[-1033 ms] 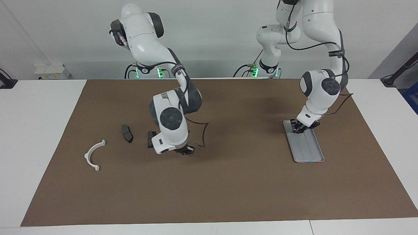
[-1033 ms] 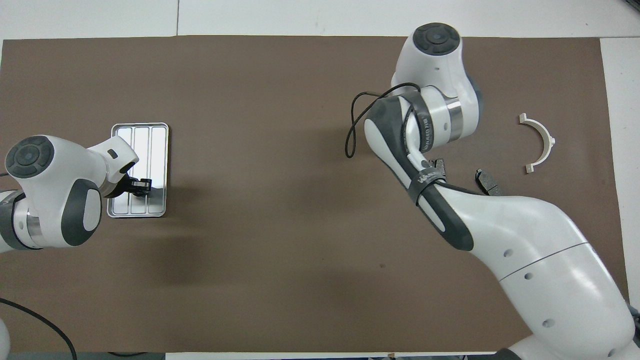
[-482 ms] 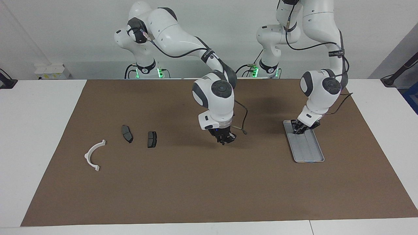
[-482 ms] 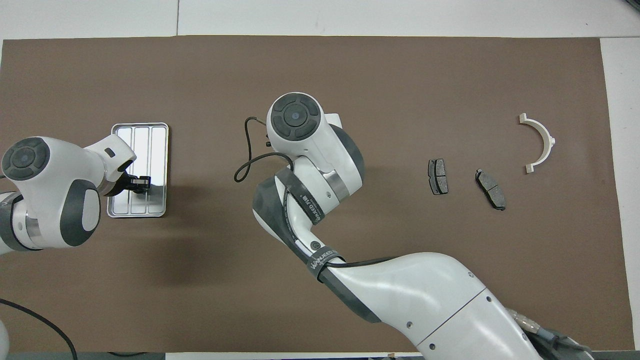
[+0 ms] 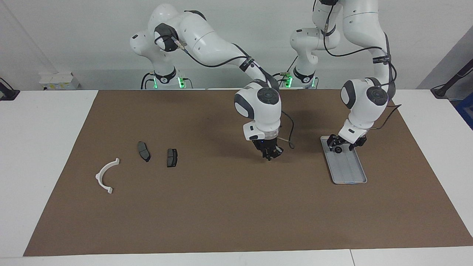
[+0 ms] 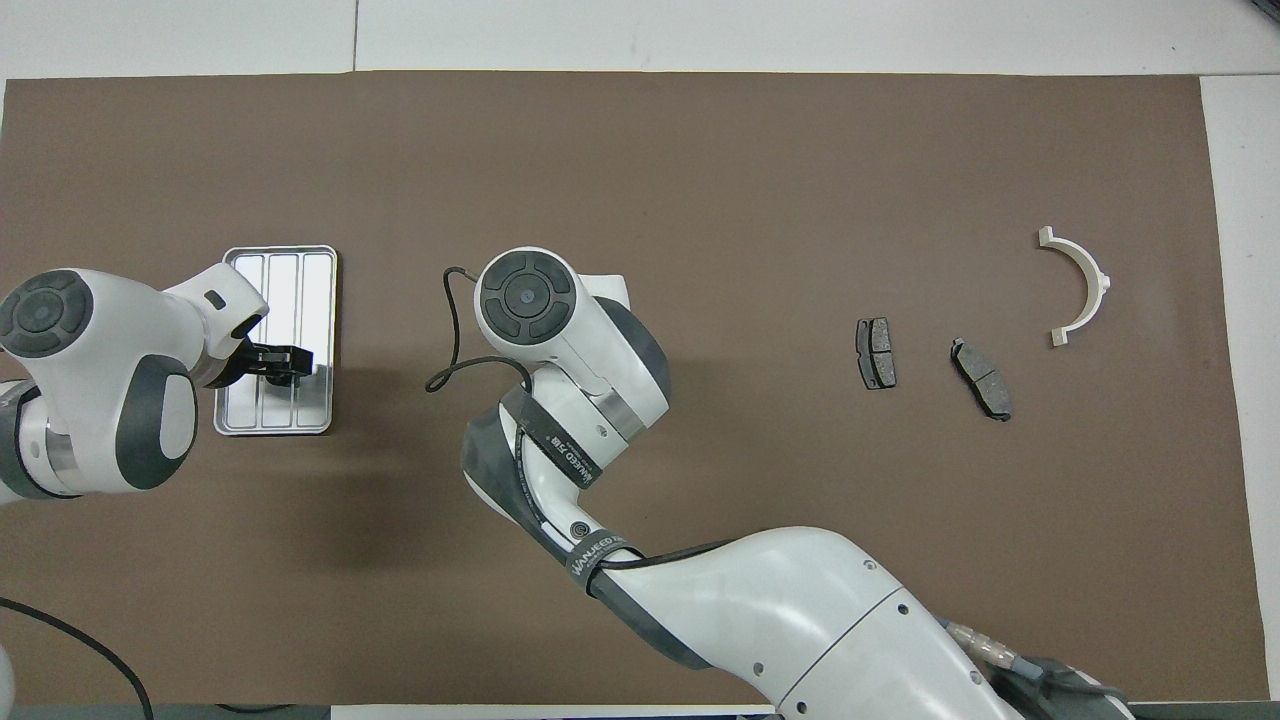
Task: Pick bearing gear from pile to tray
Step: 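Carry the second bearing to mid-table and release it with the right gripper, then grasp the second bearing with the left gripper while the right gripper withdraws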
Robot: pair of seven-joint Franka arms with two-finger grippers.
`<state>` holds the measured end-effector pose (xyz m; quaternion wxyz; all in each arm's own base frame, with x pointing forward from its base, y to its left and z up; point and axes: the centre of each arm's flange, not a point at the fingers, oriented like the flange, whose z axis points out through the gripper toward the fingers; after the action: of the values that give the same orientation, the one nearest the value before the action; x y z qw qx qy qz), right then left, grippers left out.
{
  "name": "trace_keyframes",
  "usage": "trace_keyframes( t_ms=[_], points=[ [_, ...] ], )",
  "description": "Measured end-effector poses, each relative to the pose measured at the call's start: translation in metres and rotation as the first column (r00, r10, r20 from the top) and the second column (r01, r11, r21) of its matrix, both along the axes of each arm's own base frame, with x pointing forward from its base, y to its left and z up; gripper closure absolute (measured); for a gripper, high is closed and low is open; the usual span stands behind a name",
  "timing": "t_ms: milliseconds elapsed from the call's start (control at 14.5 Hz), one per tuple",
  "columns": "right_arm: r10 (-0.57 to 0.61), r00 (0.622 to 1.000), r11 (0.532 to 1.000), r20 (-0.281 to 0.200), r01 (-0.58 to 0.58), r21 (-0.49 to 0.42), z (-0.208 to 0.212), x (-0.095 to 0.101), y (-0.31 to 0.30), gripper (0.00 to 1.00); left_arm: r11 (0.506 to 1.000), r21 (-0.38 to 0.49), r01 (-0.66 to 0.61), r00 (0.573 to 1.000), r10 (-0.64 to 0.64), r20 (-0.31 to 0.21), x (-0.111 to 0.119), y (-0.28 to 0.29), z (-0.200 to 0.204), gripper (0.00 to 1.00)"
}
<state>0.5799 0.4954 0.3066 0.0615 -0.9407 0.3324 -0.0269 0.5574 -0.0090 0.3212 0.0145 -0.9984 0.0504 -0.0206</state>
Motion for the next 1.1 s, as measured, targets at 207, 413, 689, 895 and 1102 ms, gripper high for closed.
trace_keyframes(
  t_ms=[207,413,689,895,1102],
  points=[
    [0.001,1.0,1.0,-0.003,-0.001,-0.006,-0.014,0.001,0.0,0.76,1.0,-0.002,0.023,0.998,-0.023,0.054,0.016,-0.015,0.024,0.0],
    [0.001,1.0,1.0,-0.004,-0.001,-0.007,-0.017,0.001,0.0,0.76,1.0,-0.008,0.017,0.998,-0.017,0.068,0.018,-0.03,0.027,0.0],
    [0.0,1.0,1.0,0.004,0.0,0.0,-0.018,0.002,0.001,0.6,0.998,-0.02,-0.065,0.994,0.067,0.082,0.019,-0.035,0.028,0.0],
    [-0.005,1.0,1.0,0.008,0.005,-0.002,-0.018,0.005,-0.002,0.27,0.996,-0.024,-0.083,0.993,0.085,0.082,0.019,-0.042,0.027,0.0],
    [0.013,1.0,1.0,0.006,-0.013,-0.025,0.008,0.022,-0.02,0.0,0.992,-0.05,-0.112,0.989,0.116,0.096,0.022,-0.069,0.035,0.0]
  ],
)
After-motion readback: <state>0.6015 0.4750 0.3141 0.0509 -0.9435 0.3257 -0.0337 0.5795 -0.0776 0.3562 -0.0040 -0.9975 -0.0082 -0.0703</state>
